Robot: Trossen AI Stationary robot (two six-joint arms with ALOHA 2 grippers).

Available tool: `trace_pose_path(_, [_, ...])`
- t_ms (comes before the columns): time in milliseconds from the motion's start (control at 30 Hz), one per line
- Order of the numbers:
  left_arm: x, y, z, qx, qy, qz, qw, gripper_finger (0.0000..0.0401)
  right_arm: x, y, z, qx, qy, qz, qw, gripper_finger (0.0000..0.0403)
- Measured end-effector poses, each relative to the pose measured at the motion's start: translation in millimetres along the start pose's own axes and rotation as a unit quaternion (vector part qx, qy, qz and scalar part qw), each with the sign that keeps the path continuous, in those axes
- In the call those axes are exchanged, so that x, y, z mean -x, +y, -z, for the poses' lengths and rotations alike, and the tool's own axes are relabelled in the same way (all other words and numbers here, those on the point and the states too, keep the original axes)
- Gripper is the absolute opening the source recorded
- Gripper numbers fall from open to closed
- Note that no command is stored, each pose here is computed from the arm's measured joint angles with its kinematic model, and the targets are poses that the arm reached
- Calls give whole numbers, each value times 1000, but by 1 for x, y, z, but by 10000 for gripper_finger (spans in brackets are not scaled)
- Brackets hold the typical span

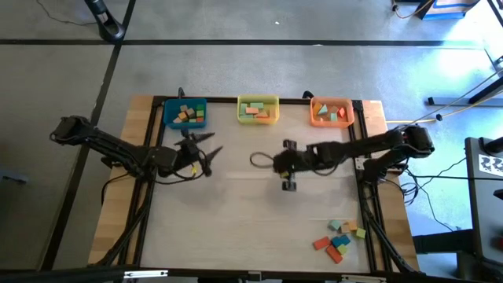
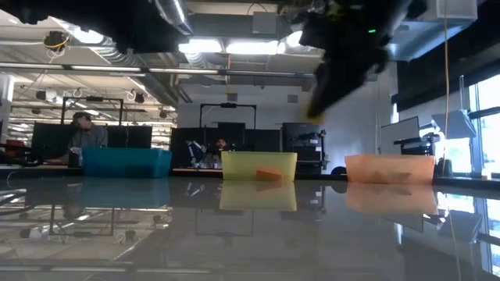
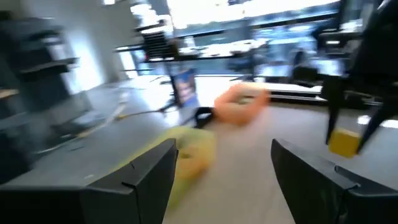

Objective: Sort blocks by size
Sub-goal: Put the yellow square block into the blue bin

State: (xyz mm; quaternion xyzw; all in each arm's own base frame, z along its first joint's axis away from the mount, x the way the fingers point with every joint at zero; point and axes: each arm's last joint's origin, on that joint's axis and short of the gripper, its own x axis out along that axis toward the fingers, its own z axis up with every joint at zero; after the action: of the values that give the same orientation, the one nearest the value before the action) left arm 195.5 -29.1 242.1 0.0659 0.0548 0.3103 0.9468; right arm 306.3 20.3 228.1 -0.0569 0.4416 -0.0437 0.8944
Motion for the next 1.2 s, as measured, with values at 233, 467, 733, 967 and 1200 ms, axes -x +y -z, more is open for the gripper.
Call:
trace_pose_path(233, [-12, 13, 8, 14, 29, -39, 999, 249, -20, -45, -20, -20, -109, 47, 993, 128])
trace_pose_path(467, [-23, 20, 20, 7, 78, 36, 996, 249, -48, -77, -22, -22, -143, 72, 987, 128])
trace_pose_path(733, [-36, 38, 24, -14, 96, 40, 994, 249, -45, -108, -18, -42, -152, 109, 981, 128])
trace_pose_path(967, [-54, 70, 23, 3, 78, 61, 995, 249, -44, -125, -25, -50, -221, 108, 968, 128])
trace_pose_path(1200, [-62, 93, 25, 53, 70, 137, 987, 249, -41, -125, -33, -1, -267, 97, 959, 128])
